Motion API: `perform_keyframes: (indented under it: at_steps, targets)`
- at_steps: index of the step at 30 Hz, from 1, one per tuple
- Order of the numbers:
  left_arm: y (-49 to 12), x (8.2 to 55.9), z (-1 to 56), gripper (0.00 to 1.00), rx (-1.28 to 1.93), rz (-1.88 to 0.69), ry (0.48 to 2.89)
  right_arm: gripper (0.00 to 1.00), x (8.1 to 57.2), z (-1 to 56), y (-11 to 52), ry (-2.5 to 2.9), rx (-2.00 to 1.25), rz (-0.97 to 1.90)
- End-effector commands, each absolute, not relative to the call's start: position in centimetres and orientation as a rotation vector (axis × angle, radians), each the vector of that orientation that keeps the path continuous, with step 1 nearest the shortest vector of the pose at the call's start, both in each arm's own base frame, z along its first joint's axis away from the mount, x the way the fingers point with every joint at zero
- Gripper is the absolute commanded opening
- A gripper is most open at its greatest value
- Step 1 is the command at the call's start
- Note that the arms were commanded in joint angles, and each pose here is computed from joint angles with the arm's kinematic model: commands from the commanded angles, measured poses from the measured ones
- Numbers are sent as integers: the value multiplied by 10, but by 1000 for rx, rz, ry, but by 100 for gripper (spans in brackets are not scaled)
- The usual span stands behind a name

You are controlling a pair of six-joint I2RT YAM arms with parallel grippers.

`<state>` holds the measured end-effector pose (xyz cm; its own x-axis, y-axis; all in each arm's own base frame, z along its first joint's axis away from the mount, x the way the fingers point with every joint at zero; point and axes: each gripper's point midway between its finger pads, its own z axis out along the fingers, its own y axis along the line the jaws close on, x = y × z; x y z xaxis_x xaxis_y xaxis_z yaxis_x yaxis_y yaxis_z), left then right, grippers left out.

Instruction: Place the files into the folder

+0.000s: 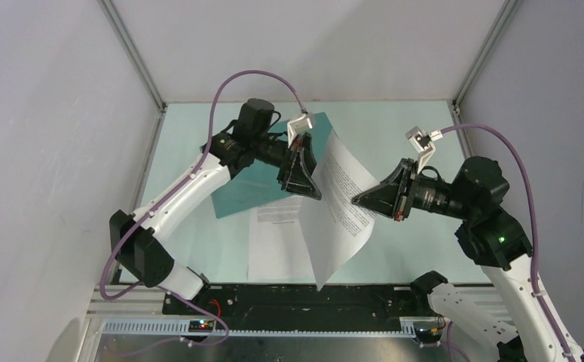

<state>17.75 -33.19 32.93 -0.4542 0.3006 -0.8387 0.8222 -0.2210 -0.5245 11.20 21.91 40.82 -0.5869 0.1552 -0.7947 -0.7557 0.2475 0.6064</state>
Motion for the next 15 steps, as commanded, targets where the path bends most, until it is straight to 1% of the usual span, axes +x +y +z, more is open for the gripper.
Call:
perform_keyframes:
  at_steps: [1, 2, 3, 4, 5, 6, 7, 8, 9, 10, 11, 12, 13, 14, 15]
  targets:
    - [-332, 172, 326, 57, 1357, -1743, 1601, 4, 133, 399, 206, 1791, -469, 1283]
    - [-332, 172, 325, 52, 1351, -1741, 1612, 4, 140, 393, 203, 1814, -444, 1248]
    - [-333, 174, 322, 42, 1339, -1734, 1633, 4, 148, 384, 198, 1856, -393, 1196]
    - [-333, 175, 320, 36, 1330, -1728, 1646, 5, 156, 377, 195, 1884, -362, 1159]
    - [-334, 179, 315, 24, 1304, -1709, 1686, 7, 165, 369, 190, 1916, -312, 1107]
    - [-334, 179, 313, 19, 1289, -1705, 1709, 10, 170, 361, 188, 1937, -286, 1084]
    - [-334, 183, 308, 8, 1263, -1680, 1744, 21, 178, 358, 185, 1942, -251, 1049]
    - [-334, 184, 307, 2, 1237, -1670, 1775, 30, 183, 351, 182, 1961, -210, 1034]
    - [-334, 189, 303, 1, 1207, -1639, 1809, 47, 192, 348, 178, 1961, -167, 1001]
    - [-333, 190, 304, 0, 1174, -1639, 1838, 54, 198, 342, 175, 1977, -117, 990]
    - [-334, 196, 303, 0, 1139, -1609, 1861, 66, 209, 340, 169, 1972, -63, 958]
    - [-334, 202, 305, 0, 1075, -1587, 1907, 71, 216, 332, 165, 1989, -4, 946]
    - [-335, 206, 312, 0, 1046, -1580, 1905, 79, 228, 331, 157, 1974, 76, 920]
    - [-334, 212, 318, 0, 982, -1573, 1927, 82, 234, 320, 153, 1989, 120, 911]
    - [-334, 215, 327, 0, 953, -1567, 1920, 87, 244, 324, 147, 1954, 183, 929]
